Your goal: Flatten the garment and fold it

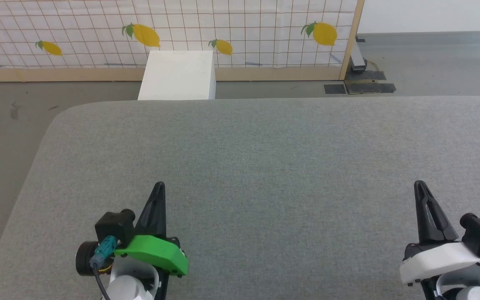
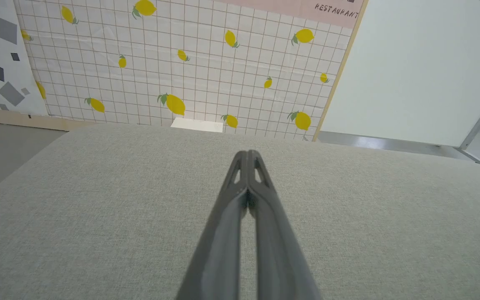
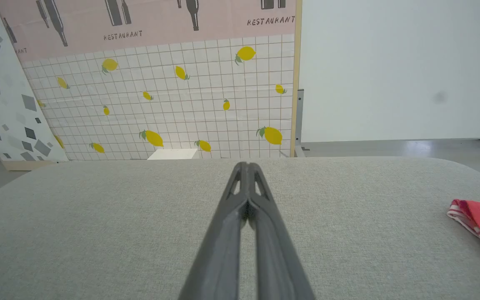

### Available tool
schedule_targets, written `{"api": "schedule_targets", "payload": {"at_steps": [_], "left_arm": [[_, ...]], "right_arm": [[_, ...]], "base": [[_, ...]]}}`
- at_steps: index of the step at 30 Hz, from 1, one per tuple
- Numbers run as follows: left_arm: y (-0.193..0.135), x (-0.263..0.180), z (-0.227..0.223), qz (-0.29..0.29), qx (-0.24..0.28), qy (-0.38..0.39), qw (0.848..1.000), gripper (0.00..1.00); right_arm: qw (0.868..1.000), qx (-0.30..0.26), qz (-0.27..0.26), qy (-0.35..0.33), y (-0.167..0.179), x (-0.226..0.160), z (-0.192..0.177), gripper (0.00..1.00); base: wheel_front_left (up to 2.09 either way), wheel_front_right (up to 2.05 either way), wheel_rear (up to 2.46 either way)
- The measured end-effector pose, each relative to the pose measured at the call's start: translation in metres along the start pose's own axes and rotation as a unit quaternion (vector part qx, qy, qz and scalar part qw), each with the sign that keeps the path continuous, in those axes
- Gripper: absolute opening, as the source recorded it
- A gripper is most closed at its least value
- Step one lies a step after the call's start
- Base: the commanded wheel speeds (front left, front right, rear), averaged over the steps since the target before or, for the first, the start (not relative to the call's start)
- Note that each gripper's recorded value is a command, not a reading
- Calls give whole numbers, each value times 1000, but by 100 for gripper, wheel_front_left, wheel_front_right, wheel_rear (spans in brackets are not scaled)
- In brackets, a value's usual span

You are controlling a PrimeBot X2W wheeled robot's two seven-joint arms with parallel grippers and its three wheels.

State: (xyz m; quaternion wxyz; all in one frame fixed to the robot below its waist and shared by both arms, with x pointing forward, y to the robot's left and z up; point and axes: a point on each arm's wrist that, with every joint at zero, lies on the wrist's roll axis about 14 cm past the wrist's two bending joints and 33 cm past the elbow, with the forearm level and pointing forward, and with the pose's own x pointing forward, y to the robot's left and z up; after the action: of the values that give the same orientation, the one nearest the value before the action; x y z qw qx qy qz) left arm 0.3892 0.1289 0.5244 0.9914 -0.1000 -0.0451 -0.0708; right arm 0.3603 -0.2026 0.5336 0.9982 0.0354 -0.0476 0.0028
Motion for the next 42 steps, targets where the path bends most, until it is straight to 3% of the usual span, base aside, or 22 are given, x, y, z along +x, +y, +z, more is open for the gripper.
{"api": "schedule_targets", "payload": {"at_steps": [42], "left_arm": [[15,-5,7,19,49,14,998,0]], "right_arm": [[999,-21,25,27,16,3,-8,0]], "base": [[0,0,0]]}}
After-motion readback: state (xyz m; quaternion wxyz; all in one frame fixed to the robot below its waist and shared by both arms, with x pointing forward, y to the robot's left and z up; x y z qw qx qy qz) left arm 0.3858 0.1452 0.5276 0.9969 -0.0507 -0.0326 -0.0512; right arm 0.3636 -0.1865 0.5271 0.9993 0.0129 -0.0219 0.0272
